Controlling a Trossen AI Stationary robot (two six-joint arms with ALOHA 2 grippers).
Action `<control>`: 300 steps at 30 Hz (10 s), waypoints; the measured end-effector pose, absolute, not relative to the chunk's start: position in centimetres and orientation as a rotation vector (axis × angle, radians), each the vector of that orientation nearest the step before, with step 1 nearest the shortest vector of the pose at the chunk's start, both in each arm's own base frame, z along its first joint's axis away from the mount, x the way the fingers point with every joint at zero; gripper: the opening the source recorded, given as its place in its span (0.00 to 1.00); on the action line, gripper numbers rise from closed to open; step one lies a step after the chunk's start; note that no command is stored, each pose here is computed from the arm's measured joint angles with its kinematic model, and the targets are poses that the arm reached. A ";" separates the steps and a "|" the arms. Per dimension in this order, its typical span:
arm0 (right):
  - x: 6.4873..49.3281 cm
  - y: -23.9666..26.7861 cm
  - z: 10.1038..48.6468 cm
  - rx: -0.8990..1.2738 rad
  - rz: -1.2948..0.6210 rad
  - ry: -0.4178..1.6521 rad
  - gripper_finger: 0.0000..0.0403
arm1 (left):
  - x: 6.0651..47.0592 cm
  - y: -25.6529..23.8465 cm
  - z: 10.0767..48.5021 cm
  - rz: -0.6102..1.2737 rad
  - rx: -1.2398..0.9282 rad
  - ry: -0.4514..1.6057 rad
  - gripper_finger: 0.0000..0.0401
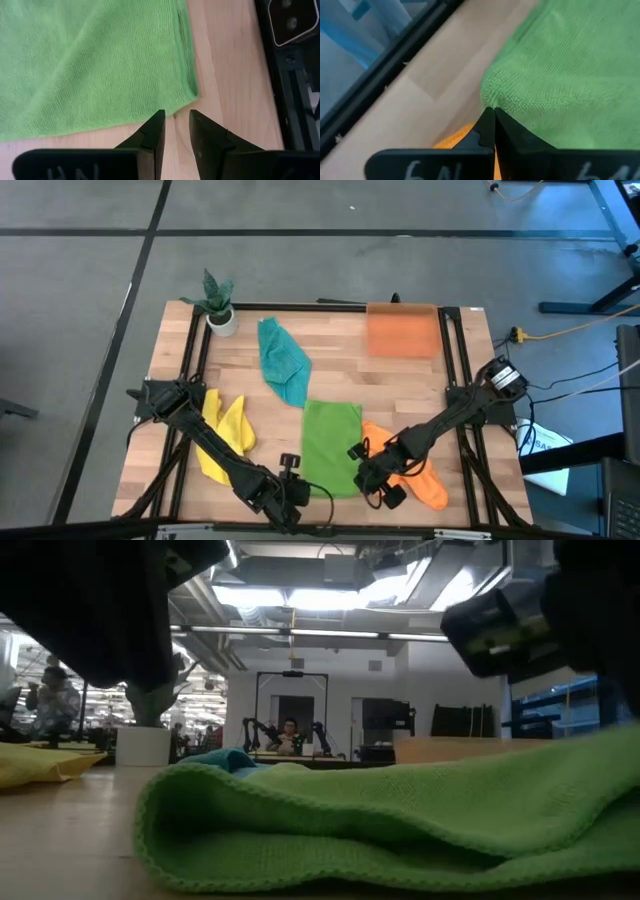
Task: Roll microfiber towels into tight, uniform cylinder then place into a basket
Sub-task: Fold the green towel
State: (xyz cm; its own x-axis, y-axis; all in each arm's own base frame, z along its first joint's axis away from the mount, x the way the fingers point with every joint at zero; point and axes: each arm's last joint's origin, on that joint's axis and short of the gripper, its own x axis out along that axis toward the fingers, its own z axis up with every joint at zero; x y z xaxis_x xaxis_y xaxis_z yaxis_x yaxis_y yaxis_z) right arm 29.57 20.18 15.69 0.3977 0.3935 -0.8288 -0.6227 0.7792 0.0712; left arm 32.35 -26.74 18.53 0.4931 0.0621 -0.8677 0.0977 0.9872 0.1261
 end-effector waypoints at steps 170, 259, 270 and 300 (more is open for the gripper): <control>34.1 17.1 13.4 0.013 0.664 1.061 0.01 | 33.2 -25.8 14.7 -0.331 0.274 0.910 0.28; 34.6 12.4 14.8 0.318 0.750 1.174 0.01 | 33.7 -25.5 15.4 0.127 -0.868 1.048 0.00; 34.8 11.8 14.7 0.389 0.645 1.214 0.01 | 34.4 -24.8 15.5 0.283 -1.123 1.005 0.00; 34.8 10.8 16.9 0.333 0.964 1.040 0.01 | 31.2 -27.0 17.8 0.238 -0.903 0.918 0.00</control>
